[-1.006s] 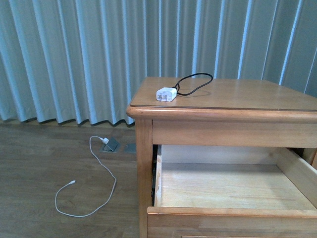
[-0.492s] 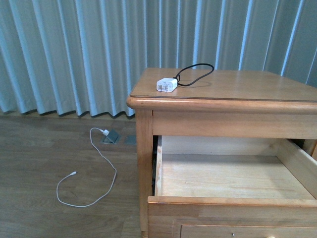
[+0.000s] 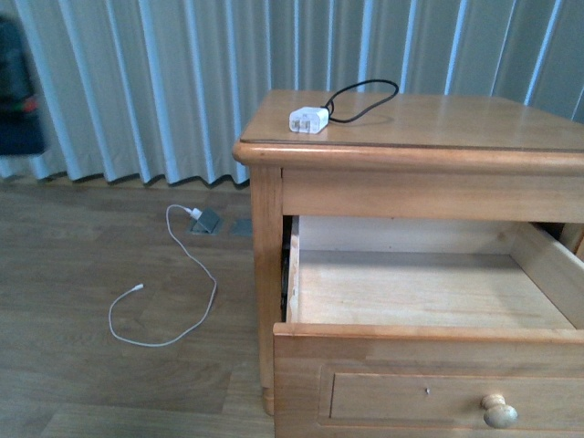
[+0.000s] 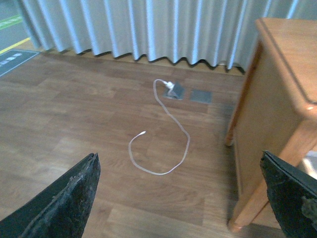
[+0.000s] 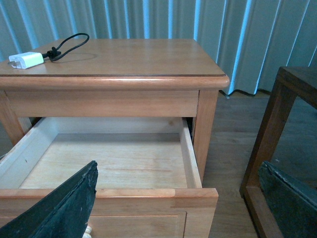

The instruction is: Put charger into drawer

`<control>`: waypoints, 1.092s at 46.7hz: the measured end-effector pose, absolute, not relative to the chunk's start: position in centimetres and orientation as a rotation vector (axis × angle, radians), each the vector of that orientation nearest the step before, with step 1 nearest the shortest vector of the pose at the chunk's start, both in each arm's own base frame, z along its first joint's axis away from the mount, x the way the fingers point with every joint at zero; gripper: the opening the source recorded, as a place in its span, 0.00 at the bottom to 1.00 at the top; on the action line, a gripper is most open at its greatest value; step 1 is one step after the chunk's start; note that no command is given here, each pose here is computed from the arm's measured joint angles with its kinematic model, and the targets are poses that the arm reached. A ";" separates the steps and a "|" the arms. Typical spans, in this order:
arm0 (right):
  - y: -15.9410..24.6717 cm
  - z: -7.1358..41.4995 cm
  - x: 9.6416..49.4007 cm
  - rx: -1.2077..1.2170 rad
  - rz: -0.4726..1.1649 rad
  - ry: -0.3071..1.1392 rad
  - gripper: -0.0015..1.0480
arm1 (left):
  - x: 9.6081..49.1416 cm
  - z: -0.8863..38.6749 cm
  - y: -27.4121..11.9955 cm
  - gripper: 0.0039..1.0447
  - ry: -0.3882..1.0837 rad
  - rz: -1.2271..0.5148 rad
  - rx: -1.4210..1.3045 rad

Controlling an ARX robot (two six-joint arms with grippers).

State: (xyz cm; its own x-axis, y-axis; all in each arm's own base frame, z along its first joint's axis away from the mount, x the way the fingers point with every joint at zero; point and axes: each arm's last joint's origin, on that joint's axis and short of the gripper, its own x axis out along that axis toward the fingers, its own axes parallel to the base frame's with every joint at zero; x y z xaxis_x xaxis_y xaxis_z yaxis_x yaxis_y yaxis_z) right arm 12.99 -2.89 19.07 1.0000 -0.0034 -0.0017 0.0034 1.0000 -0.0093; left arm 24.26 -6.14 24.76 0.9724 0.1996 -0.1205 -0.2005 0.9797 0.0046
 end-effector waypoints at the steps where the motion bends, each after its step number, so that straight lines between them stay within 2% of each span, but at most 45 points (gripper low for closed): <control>1: -2.9 19.1 13.0 -0.009 -0.003 0.002 0.92 | 25.5 25.2 -6.9 0.94 0.120 0.175 -0.004; 10: -2.9 19.1 13.0 -0.009 -0.003 0.001 0.92 | 35.4 27.2 -13.4 0.94 0.105 -0.032 0.008; 14: -2.9 19.1 13.0 -0.009 -0.003 0.001 0.92 | 39.7 26.8 -16.3 0.94 0.110 -0.084 0.016; 19: -2.9 19.1 13.0 -0.009 -0.003 0.002 0.92 | 43.2 25.8 -18.4 0.94 0.136 -0.110 0.028; 28: -2.9 19.1 13.0 -0.009 -0.003 0.001 0.92 | 47.7 23.5 -21.1 0.94 0.167 -0.144 0.039; 38: -2.9 19.1 13.0 -0.009 -0.003 0.001 0.92 | 49.2 23.0 -22.5 0.94 0.208 -0.151 0.065; 51: -2.9 19.1 13.0 -0.009 -0.003 0.001 0.92 | 49.1 23.2 -23.2 0.55 0.256 -0.171 0.149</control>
